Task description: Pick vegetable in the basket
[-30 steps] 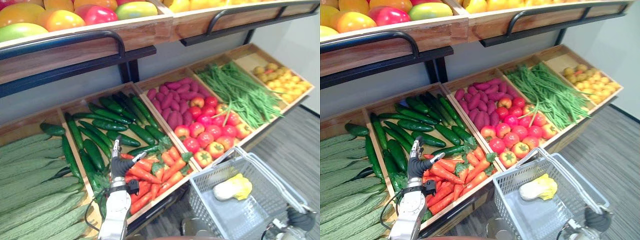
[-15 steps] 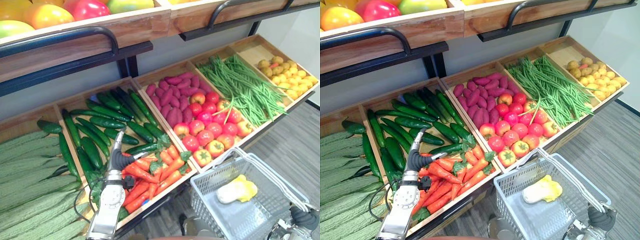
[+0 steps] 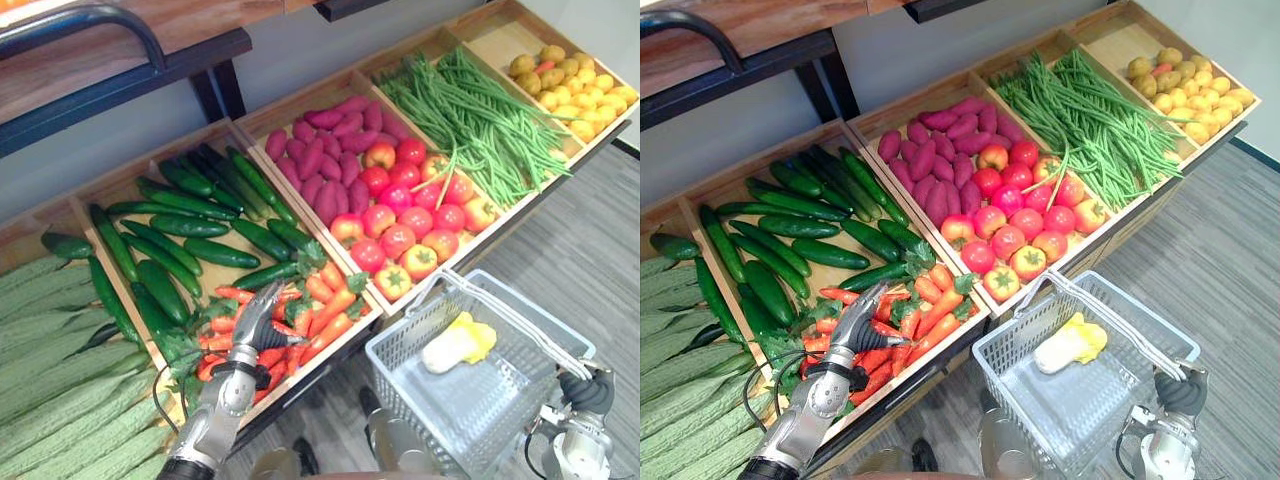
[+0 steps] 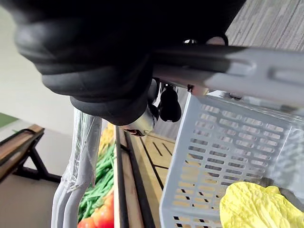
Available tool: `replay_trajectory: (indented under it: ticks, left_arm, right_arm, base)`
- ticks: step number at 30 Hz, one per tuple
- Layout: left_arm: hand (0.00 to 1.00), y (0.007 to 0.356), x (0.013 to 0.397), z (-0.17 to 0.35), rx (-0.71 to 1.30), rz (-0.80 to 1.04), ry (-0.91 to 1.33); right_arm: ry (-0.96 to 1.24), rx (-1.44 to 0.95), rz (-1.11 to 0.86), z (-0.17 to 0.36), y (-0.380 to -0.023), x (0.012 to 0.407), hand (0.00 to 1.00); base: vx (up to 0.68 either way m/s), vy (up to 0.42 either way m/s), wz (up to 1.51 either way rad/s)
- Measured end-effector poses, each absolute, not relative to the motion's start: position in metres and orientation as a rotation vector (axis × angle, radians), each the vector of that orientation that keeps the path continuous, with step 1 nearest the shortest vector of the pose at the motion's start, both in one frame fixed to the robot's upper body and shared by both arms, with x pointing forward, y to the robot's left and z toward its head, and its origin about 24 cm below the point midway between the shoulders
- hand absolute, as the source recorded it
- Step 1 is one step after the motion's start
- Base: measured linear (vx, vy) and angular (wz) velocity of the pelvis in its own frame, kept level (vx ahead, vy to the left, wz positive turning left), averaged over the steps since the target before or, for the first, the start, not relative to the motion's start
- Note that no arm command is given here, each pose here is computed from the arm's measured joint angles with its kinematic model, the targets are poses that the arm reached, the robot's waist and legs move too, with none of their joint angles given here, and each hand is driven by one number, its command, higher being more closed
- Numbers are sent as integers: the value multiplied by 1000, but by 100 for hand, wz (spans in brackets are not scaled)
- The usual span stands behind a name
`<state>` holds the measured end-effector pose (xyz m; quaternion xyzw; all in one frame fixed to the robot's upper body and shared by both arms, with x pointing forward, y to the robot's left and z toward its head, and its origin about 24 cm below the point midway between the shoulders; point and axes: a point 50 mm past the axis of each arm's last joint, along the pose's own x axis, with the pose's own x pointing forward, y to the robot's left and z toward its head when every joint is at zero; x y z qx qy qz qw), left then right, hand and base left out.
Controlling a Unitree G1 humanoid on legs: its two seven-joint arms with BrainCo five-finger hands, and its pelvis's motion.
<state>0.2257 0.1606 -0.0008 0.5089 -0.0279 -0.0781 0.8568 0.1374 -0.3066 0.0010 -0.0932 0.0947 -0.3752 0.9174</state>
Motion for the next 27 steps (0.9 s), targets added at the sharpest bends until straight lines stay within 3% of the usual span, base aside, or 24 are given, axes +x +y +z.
replay_trajectory:
  ticks: [14, 15, 27]
  left_arm:
    - [0, 174, 222, -5, 1187, -154, -48]
    - [100, 174, 223, -5, 1202, -155, -49]
    - [100, 174, 237, 5, 1170, -90, -42]
  right_arm:
    - [176, -216, -757, 5, -309, 139, 100]
    - [173, -219, -753, 5, -309, 139, 100]
    - [156, -220, -746, 7, -309, 141, 100]
  base:
    - [-2, 3, 0]
    - [0, 0, 0]
    - [1, 2, 0]
